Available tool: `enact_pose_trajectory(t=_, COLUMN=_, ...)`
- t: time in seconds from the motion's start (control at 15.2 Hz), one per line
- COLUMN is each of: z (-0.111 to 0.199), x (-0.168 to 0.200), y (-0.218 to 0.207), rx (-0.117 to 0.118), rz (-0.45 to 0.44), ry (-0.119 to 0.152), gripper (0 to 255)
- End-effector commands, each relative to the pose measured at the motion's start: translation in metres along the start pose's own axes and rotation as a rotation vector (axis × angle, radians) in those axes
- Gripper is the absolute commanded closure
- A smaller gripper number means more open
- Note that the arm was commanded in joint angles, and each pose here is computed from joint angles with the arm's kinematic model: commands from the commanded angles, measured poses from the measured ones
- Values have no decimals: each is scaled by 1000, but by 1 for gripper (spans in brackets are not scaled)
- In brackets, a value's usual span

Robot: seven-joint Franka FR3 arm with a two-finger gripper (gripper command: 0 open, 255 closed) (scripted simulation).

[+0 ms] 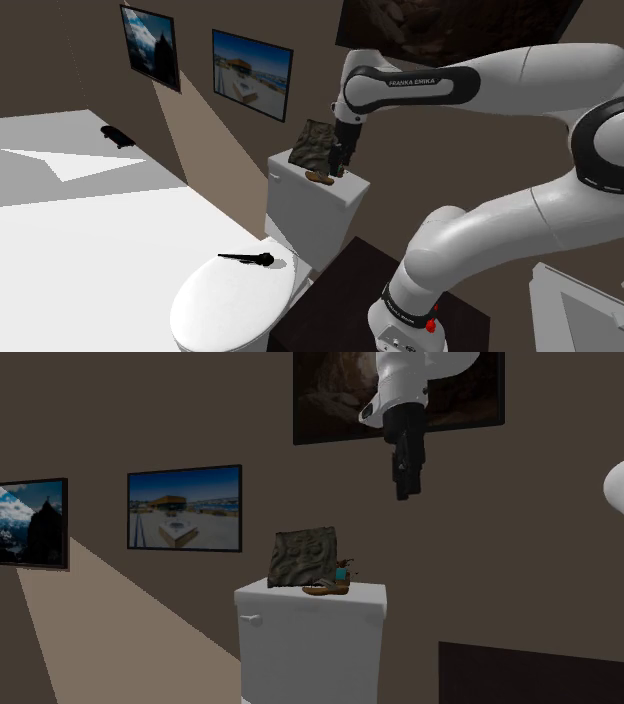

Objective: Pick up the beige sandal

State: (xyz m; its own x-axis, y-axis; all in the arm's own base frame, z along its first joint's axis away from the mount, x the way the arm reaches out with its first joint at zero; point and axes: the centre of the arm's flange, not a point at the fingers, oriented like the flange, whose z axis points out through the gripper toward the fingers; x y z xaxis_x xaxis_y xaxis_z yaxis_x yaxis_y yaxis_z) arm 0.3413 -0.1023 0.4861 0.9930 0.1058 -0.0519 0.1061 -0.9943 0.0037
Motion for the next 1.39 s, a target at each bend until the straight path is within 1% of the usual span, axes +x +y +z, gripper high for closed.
enact_pose_trajectory(t=0.0, z=12, x=7, y=20, rx=-4, rz=-5, ry=4, gripper=0)
enact_pose_trajectory(t=1.32, z=146, x=99, y=223, rx=-32, rz=-45, ry=24, gripper=0)
